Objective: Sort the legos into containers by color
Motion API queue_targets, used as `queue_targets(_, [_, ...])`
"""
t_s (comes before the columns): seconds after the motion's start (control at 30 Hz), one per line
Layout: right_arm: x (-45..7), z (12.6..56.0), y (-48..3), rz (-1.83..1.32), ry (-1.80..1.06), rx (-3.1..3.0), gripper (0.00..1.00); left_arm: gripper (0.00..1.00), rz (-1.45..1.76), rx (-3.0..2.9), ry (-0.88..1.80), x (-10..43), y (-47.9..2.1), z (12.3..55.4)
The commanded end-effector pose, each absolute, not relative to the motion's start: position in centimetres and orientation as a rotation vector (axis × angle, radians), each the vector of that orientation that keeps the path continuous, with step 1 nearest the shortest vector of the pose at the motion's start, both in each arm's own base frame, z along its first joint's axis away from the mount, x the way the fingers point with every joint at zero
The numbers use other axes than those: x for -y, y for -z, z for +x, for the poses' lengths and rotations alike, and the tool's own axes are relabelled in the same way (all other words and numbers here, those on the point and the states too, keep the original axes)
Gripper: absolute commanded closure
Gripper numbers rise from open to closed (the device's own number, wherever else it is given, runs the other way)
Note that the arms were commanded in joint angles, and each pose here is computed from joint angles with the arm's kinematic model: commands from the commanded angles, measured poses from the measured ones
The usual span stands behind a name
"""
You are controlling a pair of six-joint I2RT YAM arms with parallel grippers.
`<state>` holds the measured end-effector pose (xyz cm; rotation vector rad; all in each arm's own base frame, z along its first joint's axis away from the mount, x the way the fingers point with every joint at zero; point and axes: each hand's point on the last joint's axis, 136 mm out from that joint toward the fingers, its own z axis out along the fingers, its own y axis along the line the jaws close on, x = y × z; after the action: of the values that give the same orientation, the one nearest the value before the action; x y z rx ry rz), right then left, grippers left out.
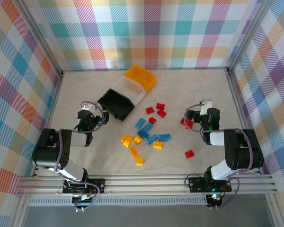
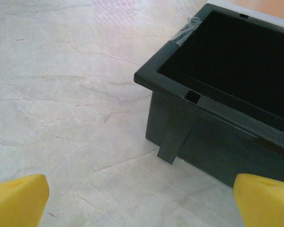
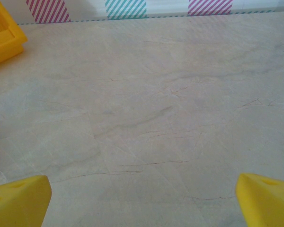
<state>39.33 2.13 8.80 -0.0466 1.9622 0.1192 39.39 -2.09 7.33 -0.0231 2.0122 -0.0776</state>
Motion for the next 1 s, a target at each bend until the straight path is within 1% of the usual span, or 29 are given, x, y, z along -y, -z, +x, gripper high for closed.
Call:
queue_targets(0.0, [-2.2, 39.7, -9.3, -0.037, -0.139, -1.947, 0.00, 0.00, -0.052, -2.003, 0.078, 1.6, -7.9, 40.0])
queue_targets(0.1, [-2.0, 39.8, -10.1, -0.027, -0.129, -1.955, 0.00, 0.00, -0.083, -2.002, 0.048, 1.1, -8.0, 40.0])
queue_targets(0.17, [-1.9, 39.9, -10.4, -0.015, -0.123, -1.978, 0.00, 0.00, -0.226, -1.986, -0.068, -1.2, -8.9, 39.6])
queue_targets(0.3, [-1.7, 39.7, -10.9, 0.003, -0.115, -1.992, 0.00, 0.00, -0.364, -1.968, -0.165, -3.4, -10.5, 38.7])
queue_targets(0.4, [-1.4, 39.6, -10.7, 0.058, -0.120, -2.064, 0.00, 0.00, -0.418, -1.977, -0.197, -4.1, -12.2, 38.4])
queue_targets(0.63, [-1.3, 39.3, -10.6, 0.150, -0.158, -2.149, 0.00, 0.00, -0.508, -1.986, -0.116, -3.7, -14.8, 37.8])
queue_targets(0.7, [-1.9, 38.8, -10.9, 0.126, -0.175, -2.131, 0.00, 0.00, -0.525, -1.984, -0.092, -3.6, -15.3, 37.4])
queue_targets(0.9, [-3.8, 37.0, -12.6, 0.025, -0.110, -2.125, 0.00, 0.00, -0.612, -1.995, 0.029, -2.4, -16.2, 36.2])
queue_targets(0.97, [-4.4, 36.5, -13.7, 0.039, -0.149, -2.116, 0.00, 0.00, -0.688, -2.015, 0.074, -2.1, -16.2, 35.8])
